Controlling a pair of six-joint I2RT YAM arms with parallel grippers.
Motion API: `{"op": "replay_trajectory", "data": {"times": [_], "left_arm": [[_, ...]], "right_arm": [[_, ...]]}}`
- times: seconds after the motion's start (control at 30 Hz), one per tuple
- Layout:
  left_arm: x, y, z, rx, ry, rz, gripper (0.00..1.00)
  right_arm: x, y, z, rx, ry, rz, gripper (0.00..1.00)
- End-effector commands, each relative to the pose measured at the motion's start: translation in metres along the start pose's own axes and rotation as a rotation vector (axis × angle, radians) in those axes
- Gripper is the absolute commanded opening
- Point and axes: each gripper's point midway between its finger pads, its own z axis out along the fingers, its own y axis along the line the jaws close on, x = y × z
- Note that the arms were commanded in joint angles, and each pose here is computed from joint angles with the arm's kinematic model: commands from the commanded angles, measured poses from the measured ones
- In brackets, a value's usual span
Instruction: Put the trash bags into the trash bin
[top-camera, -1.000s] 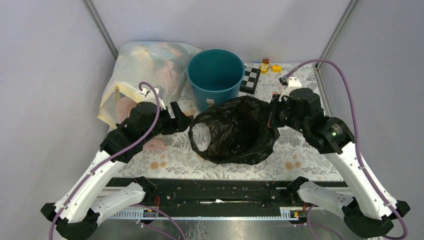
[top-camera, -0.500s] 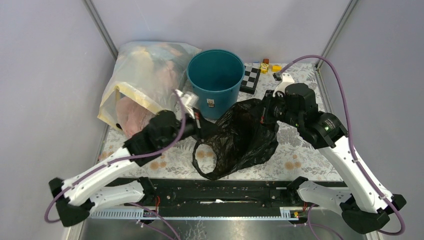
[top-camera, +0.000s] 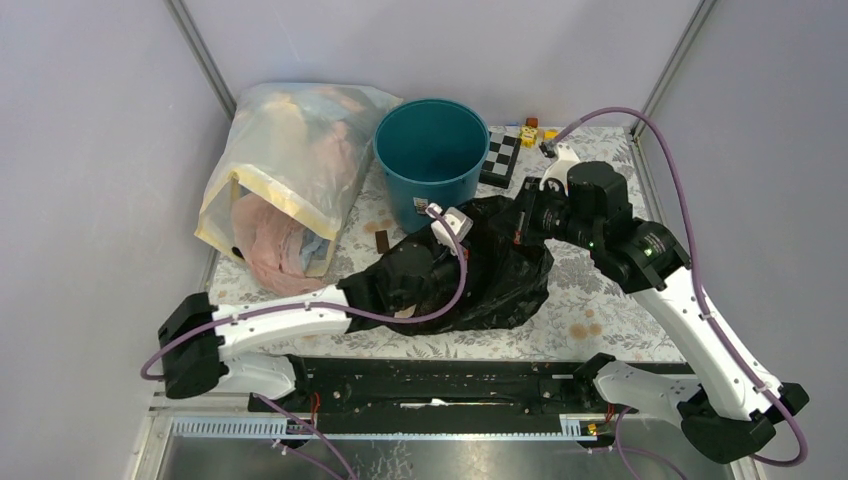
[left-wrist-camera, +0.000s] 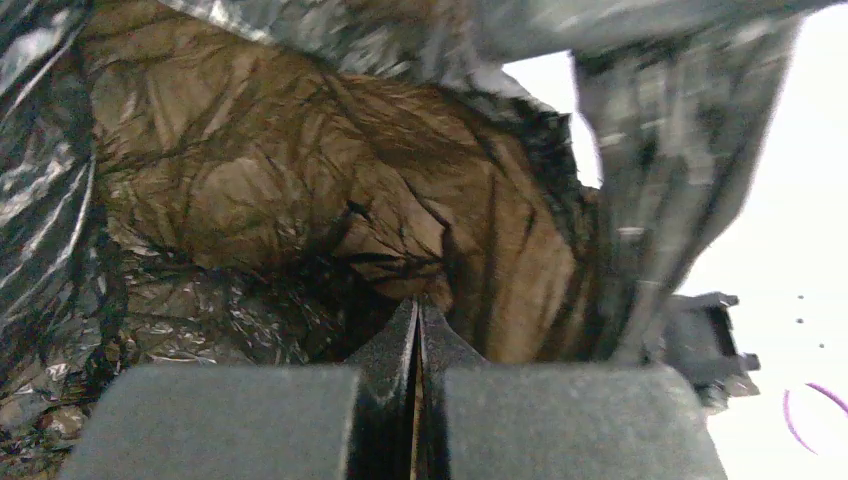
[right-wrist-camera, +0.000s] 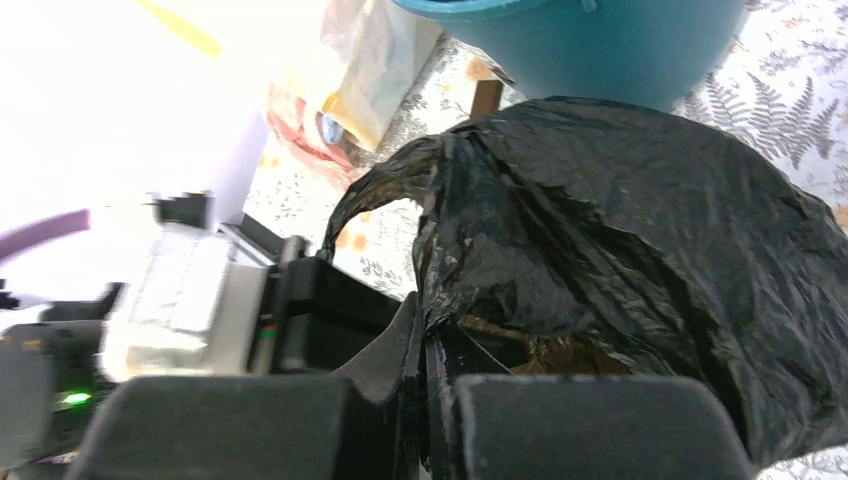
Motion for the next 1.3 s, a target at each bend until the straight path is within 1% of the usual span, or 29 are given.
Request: {"op": "replay_trajectory", "data": {"times": [0.0,0.07,0.13,0.23,0.37,0.5,0.63,0.8,0.87,1.0,1.07,1.17,1.27], "left_arm": [[-0.034,0.013,0.019,-0.047,-0.233,0.071,0.00],[-0.022,0.027,0.031,-0.066,-0.220,0.093,0.00],[-0.003,0.042,0.042,-0.083,-0.167,0.085,0.00],[0.024,0.067,0.048,-0.140,-0.077,0.038,0.00],[0.059,0.105,0.038,-0.292,0.063,0.029,0.00],[0.083,0.137,0.013,-0.415,0.143,0.027,0.00],[0.086,0.141,-0.009,-0.416,0.142,0.055,0.00],[0.073,0.146,-0.032,-0.475,0.136,0.075,0.00],[0.060,0.131,-0.034,-0.430,0.121,0.097,0.00],[0.019,0.059,-0.030,-0.163,0.032,0.156,0.00],[-0.006,0.027,-0.030,-0.032,-0.051,0.155,0.02],[-0.029,0.007,-0.027,0.061,-0.149,0.153,0.03],[-0.033,-0.004,-0.015,0.112,-0.171,0.179,0.00]], "right_arm": [[-0.021,0.036,-0.016,-0.133,-0.036,-0.002,0.00],[-0.024,0.041,-0.020,-0.150,-0.041,-0.004,0.00],[-0.029,0.046,-0.024,-0.166,-0.053,-0.004,0.00],[-0.041,0.059,-0.035,-0.201,-0.081,-0.013,0.00],[-0.065,0.077,-0.056,-0.232,-0.143,-0.031,0.00],[-0.087,0.088,-0.078,-0.231,-0.207,-0.052,0.00],[-0.098,0.092,-0.092,-0.220,-0.244,-0.065,0.00],[-0.103,0.085,-0.091,-0.177,-0.267,-0.064,0.00],[-0.103,0.083,-0.086,-0.168,-0.261,-0.062,0.00],[-0.091,0.085,-0.066,-0.206,-0.205,-0.047,0.00],[-0.086,0.090,-0.059,-0.250,-0.178,-0.030,0.00],[-0.087,0.105,-0.060,-0.332,-0.173,-0.014,0.00],[-0.092,0.122,-0.066,-0.410,-0.174,-0.005,0.00]]}}
